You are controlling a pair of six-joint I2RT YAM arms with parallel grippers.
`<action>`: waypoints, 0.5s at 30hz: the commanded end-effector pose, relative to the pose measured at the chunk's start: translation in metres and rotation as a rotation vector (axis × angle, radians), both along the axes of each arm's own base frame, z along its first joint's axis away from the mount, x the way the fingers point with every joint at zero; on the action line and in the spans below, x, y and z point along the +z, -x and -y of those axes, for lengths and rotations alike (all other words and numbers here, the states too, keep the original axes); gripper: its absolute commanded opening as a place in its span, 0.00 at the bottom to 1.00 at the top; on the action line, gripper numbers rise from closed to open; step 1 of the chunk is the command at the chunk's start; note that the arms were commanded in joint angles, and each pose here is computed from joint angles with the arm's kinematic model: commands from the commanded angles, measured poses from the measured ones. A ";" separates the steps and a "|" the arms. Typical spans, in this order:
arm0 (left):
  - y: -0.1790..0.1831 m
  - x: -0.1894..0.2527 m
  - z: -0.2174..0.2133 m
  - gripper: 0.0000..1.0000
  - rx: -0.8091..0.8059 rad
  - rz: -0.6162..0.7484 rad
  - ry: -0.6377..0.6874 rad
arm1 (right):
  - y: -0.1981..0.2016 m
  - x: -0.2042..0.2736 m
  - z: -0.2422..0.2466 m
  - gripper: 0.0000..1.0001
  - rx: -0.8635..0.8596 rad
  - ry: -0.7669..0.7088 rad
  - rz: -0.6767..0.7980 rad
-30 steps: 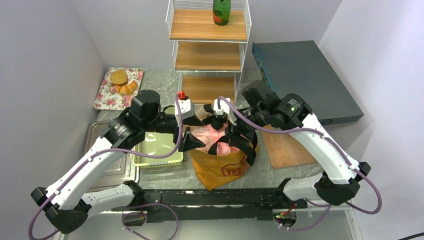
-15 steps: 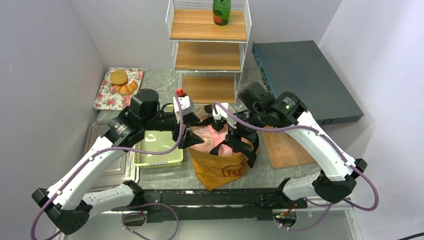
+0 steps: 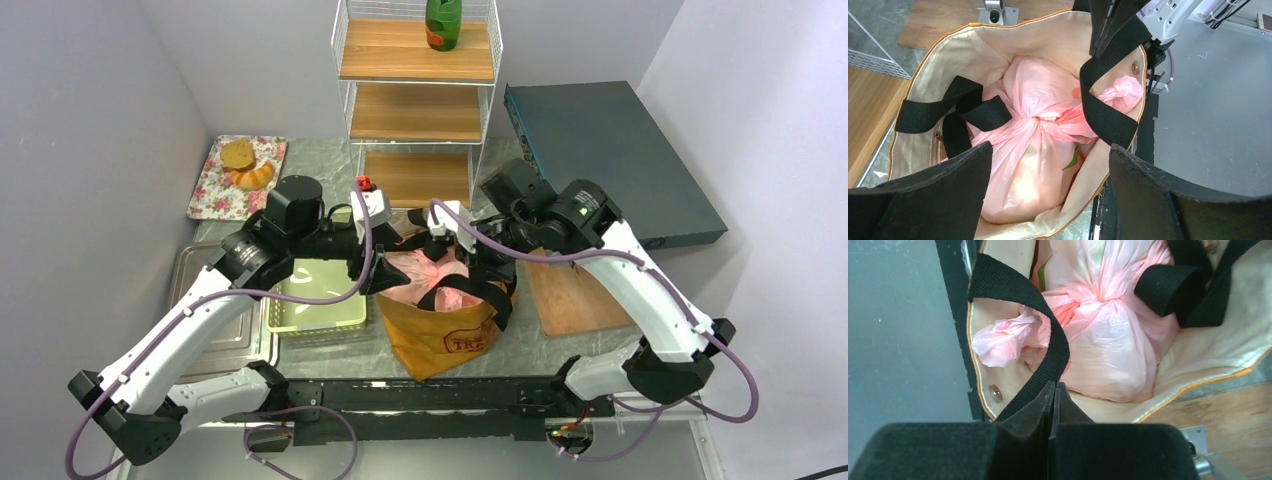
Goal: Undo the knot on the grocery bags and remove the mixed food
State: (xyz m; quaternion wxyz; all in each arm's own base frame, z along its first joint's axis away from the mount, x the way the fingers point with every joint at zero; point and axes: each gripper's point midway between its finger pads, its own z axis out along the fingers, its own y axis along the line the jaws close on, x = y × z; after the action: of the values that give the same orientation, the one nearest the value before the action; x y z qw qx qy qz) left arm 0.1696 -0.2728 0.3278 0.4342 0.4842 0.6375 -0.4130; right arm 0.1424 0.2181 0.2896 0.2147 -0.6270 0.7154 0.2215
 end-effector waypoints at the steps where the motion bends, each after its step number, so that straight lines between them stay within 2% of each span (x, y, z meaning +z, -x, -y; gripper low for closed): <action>1: -0.006 0.012 0.001 0.87 0.007 0.050 0.029 | 0.003 0.061 -0.004 0.00 0.009 -0.216 0.174; 4: -0.007 0.014 0.003 0.84 -0.009 0.075 0.029 | 0.010 0.076 0.006 0.00 0.003 -0.268 0.232; 7: -0.010 0.013 0.006 0.80 -0.036 0.106 0.020 | 0.028 0.072 0.018 0.00 0.023 -0.268 0.208; 12: -0.025 0.008 0.018 0.69 -0.043 0.153 -0.011 | 0.064 0.028 0.040 0.00 0.077 -0.245 0.120; 15: -0.032 -0.002 0.029 0.67 -0.041 0.161 -0.039 | 0.071 0.000 0.048 0.00 0.066 -0.231 0.110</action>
State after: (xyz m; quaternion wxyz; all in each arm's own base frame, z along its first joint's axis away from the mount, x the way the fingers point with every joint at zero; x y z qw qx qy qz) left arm 0.1913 -0.2881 0.3139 0.4360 0.5181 0.6250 -0.3885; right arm 0.0834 0.1748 0.3192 0.3366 -0.6268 0.6512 0.2640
